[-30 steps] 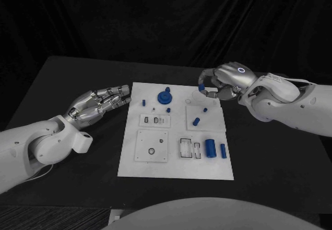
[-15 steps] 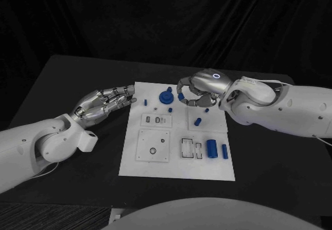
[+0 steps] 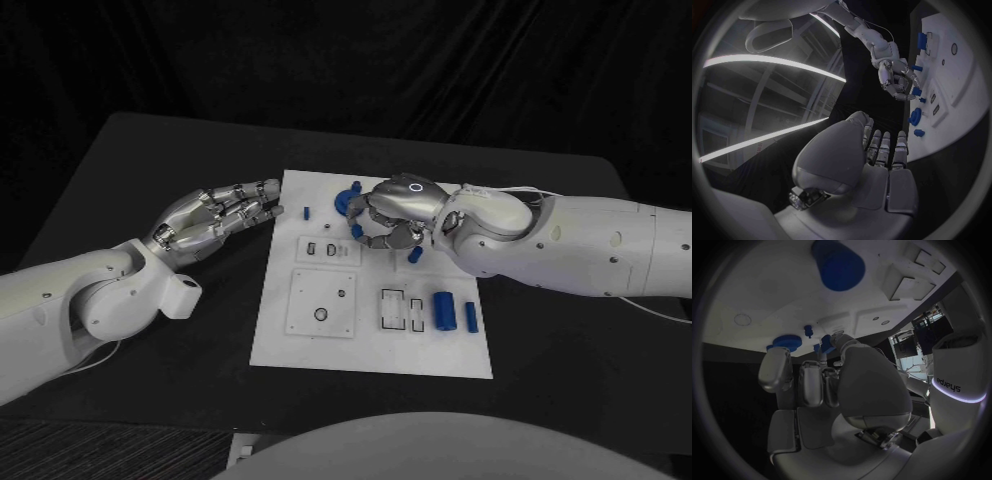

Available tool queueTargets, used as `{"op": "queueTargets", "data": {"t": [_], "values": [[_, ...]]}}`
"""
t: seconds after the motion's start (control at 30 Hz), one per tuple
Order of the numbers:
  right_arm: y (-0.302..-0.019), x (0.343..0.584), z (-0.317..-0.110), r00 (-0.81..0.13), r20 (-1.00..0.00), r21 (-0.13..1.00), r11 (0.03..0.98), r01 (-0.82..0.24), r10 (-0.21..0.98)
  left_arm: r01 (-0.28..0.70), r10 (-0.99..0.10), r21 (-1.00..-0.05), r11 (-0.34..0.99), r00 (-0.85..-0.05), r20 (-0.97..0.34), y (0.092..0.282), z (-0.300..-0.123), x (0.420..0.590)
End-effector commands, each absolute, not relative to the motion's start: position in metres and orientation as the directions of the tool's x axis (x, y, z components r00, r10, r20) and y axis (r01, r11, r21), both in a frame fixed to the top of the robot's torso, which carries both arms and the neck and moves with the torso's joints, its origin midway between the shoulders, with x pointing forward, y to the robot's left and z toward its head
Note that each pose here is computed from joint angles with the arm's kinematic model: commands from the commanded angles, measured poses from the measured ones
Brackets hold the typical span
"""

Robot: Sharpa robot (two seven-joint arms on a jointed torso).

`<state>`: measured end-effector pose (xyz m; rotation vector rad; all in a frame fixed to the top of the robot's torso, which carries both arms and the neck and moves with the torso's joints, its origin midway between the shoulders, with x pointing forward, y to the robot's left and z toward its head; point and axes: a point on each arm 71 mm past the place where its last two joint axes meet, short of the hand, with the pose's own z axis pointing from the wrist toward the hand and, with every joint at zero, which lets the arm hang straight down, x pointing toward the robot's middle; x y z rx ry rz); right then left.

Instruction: Assemble the parts on the task board

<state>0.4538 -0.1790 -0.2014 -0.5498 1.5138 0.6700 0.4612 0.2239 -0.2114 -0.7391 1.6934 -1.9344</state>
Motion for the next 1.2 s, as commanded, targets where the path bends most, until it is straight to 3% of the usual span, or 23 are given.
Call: {"op": "queueTargets", "data": {"t": [0.03, 1.2], "values": [[-0.1786, 0.4545, -0.2062, -0.074, -0.997, 0.058, 0.735, -0.676, 0.011, -0.008, -0.644, -0.989, -0.147, -0.758, 0.102, 0.2221, -0.2109, 0.4601], [-0.1716, 0.4536, -0.2128, -0.125, -0.991, 0.057, 0.738, -0.672, -0.037, -0.012, -0.638, -0.989, -0.147, -0.763, 0.104, 0.2197, -0.2118, 0.4622]]}}
